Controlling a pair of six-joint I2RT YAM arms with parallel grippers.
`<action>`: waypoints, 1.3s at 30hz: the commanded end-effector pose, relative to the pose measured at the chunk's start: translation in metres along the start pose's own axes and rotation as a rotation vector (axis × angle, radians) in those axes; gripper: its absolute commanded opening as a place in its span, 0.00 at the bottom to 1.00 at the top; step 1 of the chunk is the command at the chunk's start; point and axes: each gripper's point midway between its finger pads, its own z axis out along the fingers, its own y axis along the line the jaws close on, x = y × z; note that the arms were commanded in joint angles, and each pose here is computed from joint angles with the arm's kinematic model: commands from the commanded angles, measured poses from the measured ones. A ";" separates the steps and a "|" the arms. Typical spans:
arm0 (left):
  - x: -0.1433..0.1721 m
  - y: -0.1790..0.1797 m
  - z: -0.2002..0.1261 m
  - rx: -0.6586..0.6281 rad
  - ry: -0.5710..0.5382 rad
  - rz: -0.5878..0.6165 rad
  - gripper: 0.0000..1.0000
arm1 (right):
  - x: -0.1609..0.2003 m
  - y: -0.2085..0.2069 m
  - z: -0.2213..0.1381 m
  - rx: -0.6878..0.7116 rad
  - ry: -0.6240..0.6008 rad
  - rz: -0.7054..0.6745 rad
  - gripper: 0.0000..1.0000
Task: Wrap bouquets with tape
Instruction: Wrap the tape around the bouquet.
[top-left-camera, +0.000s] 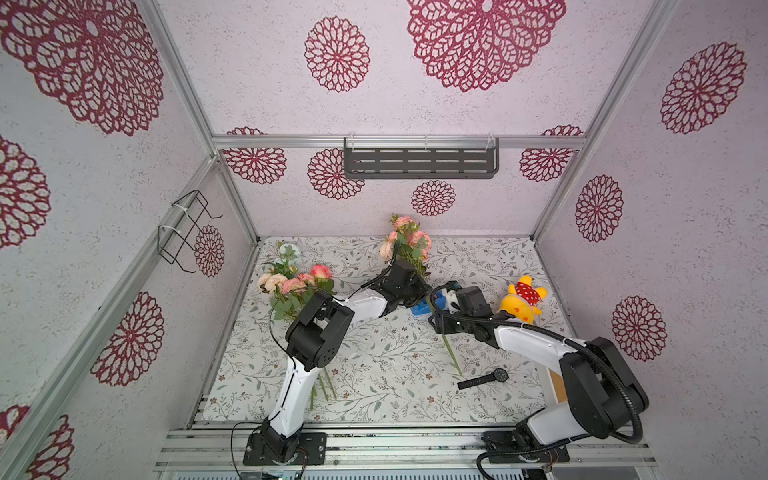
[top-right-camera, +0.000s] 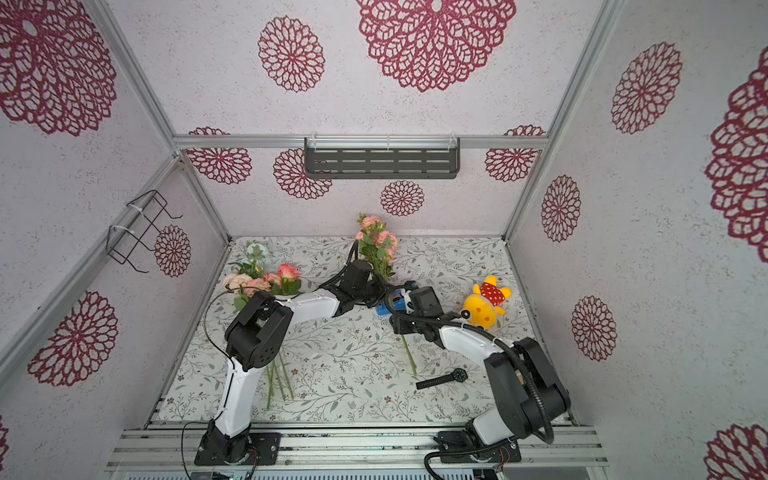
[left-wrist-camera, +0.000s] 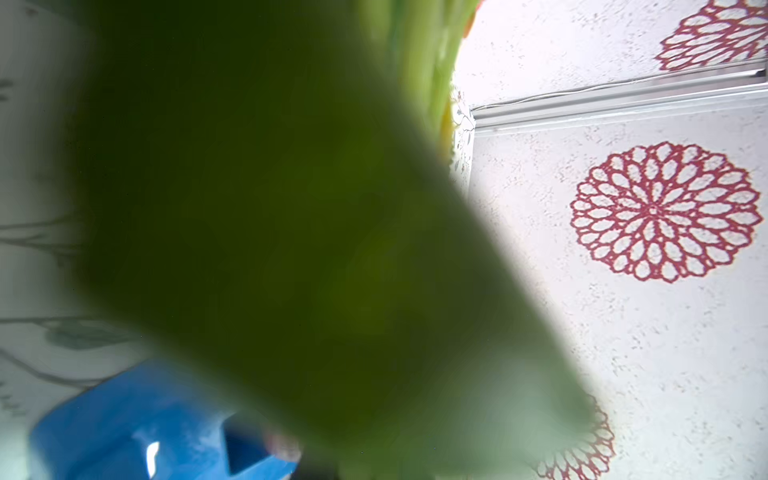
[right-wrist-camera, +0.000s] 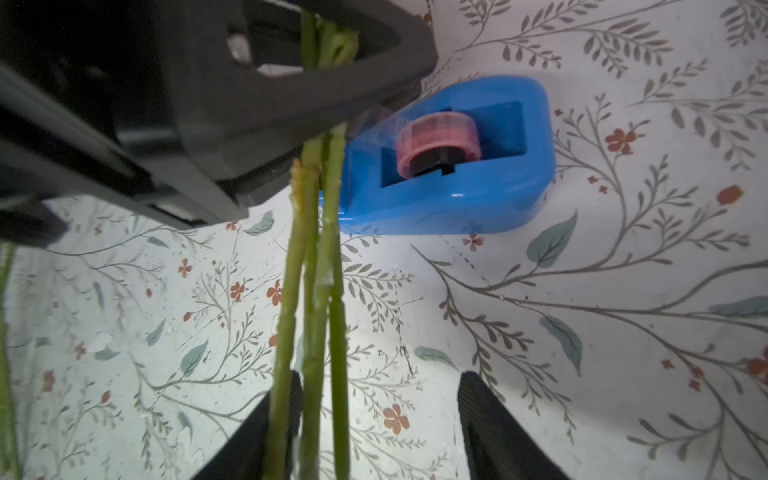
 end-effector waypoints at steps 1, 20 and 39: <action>-0.004 -0.029 -0.007 0.101 -0.016 0.030 0.00 | -0.033 0.032 -0.021 -0.254 -0.123 0.089 0.64; -0.006 -0.039 -0.009 0.185 -0.030 0.013 0.00 | -0.027 0.019 0.010 -0.475 -0.093 0.301 0.38; -0.005 -0.024 -0.010 0.091 -0.022 0.018 0.35 | -0.018 -0.001 0.010 -0.080 -0.035 0.055 0.00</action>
